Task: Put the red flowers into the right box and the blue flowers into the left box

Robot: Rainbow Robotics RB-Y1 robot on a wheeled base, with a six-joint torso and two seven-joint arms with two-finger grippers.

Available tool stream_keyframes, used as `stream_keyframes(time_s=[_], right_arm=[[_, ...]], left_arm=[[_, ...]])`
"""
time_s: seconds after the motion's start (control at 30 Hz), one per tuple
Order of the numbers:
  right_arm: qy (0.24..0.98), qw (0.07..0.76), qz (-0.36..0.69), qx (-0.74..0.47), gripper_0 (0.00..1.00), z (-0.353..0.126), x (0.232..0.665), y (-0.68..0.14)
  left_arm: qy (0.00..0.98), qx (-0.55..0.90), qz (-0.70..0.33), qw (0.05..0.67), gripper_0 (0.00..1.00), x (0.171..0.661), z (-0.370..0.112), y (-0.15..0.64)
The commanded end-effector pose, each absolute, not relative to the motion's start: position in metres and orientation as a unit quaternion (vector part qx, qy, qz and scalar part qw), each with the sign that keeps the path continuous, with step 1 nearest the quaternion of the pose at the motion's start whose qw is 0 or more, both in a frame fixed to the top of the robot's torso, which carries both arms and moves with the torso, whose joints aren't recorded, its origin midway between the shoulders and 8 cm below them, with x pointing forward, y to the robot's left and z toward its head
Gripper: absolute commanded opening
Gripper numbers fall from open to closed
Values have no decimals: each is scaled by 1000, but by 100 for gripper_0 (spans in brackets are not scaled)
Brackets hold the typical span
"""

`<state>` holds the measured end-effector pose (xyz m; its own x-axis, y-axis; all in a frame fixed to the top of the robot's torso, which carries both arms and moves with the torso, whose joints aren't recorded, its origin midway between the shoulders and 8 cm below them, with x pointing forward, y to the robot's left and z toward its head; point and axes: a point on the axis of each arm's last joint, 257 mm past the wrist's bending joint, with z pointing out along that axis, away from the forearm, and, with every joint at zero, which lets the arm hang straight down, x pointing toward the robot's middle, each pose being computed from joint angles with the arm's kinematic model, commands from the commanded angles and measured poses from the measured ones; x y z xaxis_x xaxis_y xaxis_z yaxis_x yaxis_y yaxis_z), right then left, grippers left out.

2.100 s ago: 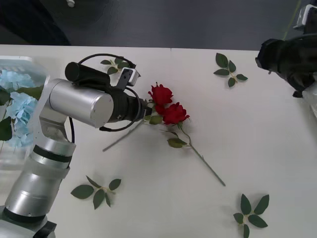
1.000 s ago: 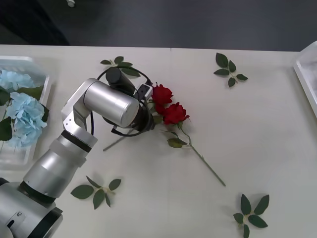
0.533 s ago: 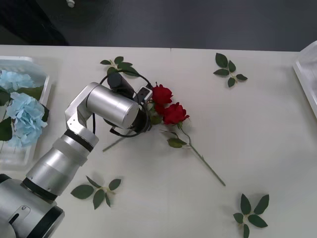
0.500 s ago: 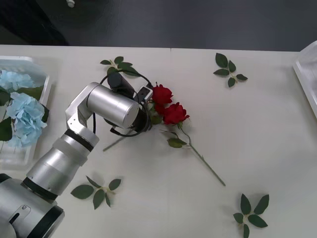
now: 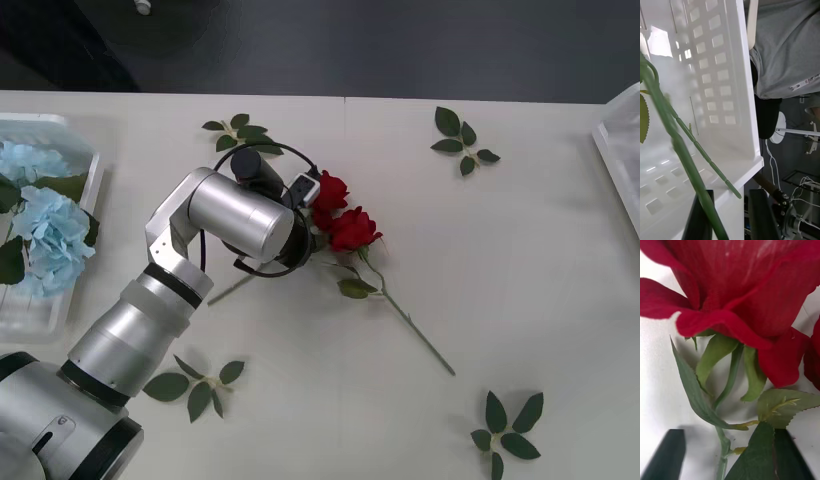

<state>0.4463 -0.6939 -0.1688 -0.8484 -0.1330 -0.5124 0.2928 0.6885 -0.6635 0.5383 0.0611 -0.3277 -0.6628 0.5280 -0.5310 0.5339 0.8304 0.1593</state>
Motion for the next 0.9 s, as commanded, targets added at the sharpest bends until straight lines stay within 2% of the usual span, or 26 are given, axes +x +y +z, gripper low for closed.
stream_keyframes(time_s=[0.03,0.27,0.33,0.4,0.43,0.63,0.9], right_arm=[[860,278,-427,29,53,-128,450,-711],[858,286,-426,29,53,-126,454,-710],[857,289,-425,28,54,-126,455,-710],[856,293,-425,22,53,-124,458,-709],[856,293,-425,21,53,-124,458,-708],[864,294,-408,13,54,-119,464,-681],[906,268,-329,0,53,-110,455,-584]], left_arm=[[891,330,16,313,24,552,-308,54],[892,329,23,308,23,553,-316,58],[893,329,22,308,16,552,-316,58],[893,329,20,308,2,552,-316,56],[892,329,19,309,0,552,-315,56],[885,329,8,331,0,557,-300,47],[878,332,-2,345,0,555,-270,50]])
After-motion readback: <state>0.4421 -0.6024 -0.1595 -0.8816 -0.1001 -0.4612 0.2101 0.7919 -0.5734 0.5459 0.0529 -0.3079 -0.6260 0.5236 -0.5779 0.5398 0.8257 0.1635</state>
